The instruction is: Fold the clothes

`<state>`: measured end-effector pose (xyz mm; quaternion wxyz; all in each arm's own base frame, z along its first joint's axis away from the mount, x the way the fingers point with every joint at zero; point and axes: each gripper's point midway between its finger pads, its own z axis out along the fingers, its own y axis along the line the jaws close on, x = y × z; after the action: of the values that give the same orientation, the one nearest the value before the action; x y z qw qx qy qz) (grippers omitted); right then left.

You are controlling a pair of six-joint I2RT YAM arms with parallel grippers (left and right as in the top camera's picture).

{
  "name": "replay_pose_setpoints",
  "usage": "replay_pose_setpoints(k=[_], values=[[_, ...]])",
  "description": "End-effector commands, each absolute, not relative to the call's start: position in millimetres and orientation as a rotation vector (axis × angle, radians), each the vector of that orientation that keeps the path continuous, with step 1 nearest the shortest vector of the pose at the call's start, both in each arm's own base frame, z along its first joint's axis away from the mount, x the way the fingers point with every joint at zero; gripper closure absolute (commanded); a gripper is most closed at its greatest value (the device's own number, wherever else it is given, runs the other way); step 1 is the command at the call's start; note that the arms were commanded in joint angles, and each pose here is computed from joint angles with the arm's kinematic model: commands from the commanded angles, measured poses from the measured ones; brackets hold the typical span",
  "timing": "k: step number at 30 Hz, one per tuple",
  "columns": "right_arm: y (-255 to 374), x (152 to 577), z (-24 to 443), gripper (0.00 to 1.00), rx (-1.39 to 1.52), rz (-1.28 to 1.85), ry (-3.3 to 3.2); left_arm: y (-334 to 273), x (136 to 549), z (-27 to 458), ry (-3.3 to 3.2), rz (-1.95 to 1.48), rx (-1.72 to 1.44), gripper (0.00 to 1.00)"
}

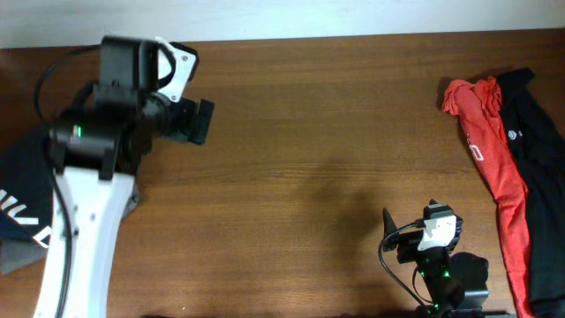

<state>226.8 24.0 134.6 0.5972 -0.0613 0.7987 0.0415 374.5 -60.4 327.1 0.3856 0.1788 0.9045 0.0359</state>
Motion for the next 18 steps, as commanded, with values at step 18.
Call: replay_pose_setpoints(k=[18], values=[[24,227,133,0.01,-0.139,0.103,1.848,13,252,236,1.958,0.219,0.213,0.01]])
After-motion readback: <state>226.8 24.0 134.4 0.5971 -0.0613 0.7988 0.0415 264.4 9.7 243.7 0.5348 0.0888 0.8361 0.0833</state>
